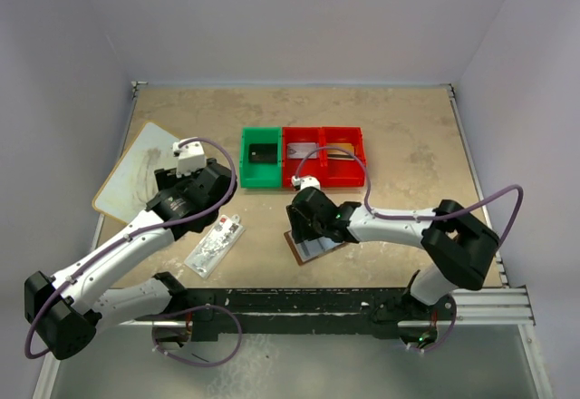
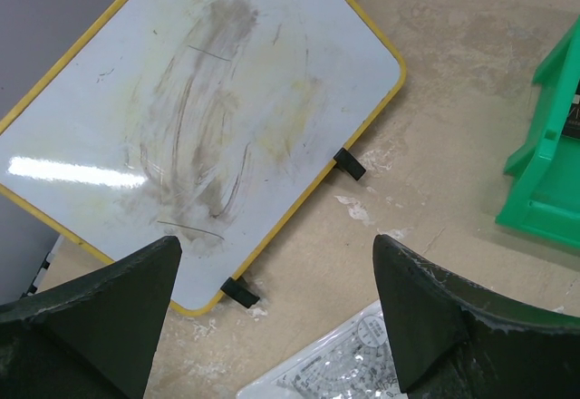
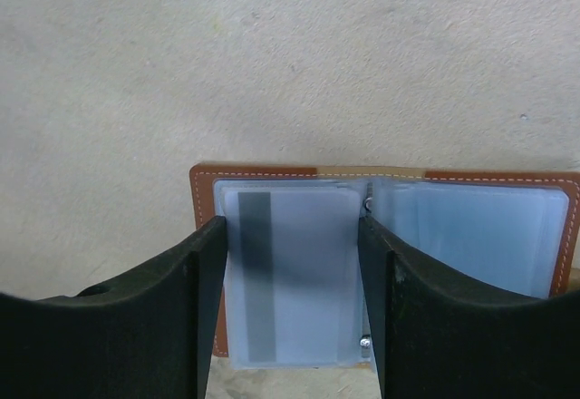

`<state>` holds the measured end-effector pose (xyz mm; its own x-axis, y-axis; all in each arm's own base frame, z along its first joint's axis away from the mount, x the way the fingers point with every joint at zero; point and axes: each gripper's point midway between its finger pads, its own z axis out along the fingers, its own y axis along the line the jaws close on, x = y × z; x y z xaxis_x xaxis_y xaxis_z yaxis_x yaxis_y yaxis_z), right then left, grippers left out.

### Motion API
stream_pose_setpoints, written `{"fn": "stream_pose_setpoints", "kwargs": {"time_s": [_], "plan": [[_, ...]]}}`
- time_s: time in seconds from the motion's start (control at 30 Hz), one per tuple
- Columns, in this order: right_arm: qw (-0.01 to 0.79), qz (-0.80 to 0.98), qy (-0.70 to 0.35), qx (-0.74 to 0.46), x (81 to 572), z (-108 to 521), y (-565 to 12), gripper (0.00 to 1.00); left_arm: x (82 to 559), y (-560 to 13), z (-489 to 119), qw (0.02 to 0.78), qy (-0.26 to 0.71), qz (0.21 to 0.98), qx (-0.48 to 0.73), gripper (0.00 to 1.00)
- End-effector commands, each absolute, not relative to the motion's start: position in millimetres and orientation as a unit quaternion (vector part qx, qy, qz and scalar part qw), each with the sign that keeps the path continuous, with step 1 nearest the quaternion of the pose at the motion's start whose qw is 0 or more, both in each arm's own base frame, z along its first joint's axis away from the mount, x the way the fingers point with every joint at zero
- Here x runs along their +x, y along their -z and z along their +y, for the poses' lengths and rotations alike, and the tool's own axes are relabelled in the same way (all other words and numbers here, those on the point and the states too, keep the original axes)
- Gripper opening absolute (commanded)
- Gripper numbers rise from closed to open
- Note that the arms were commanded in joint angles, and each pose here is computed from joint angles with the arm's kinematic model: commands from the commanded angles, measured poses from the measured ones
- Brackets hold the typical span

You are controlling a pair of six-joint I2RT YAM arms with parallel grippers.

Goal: Take the credit cards out of the card holder

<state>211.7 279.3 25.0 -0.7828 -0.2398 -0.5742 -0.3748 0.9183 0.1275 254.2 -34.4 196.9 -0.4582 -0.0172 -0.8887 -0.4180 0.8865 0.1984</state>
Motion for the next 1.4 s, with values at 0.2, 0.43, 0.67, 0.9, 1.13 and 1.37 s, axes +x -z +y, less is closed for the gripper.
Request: {"fn": "stream_pose_setpoints", "kwargs": {"time_s": [0.2,0.43,0.67,0.9,1.13,1.37], "plan": [[0.277,0.912,-0.279,-0.117,219,296,-46,0.57,255,-210,-65,0.513,-0.067,0.843,-0.145,0.84],[0.273,0.906,-0.307,-0.101,223,288,-46,0.56,239,-196,-164,0.470,0.242,0.840,-0.118,0.79],[0.270,0.905,-0.314,-0.097,225,286,-43,0.57,214,-169,-234,0.390,0.419,0.814,-0.101,0.69],[0.267,0.906,-0.314,-0.095,224,286,-39,0.57,185,-144,-278,0.374,0.434,0.814,-0.095,0.65],[0.269,0.907,-0.311,-0.092,224,284,-40,0.57,167,-129,-324,0.369,0.449,0.809,-0.086,0.59],[0.274,0.906,-0.310,-0.091,224,282,-44,0.57,168,-101,-332,0.372,0.417,0.824,-0.094,0.52]]}}
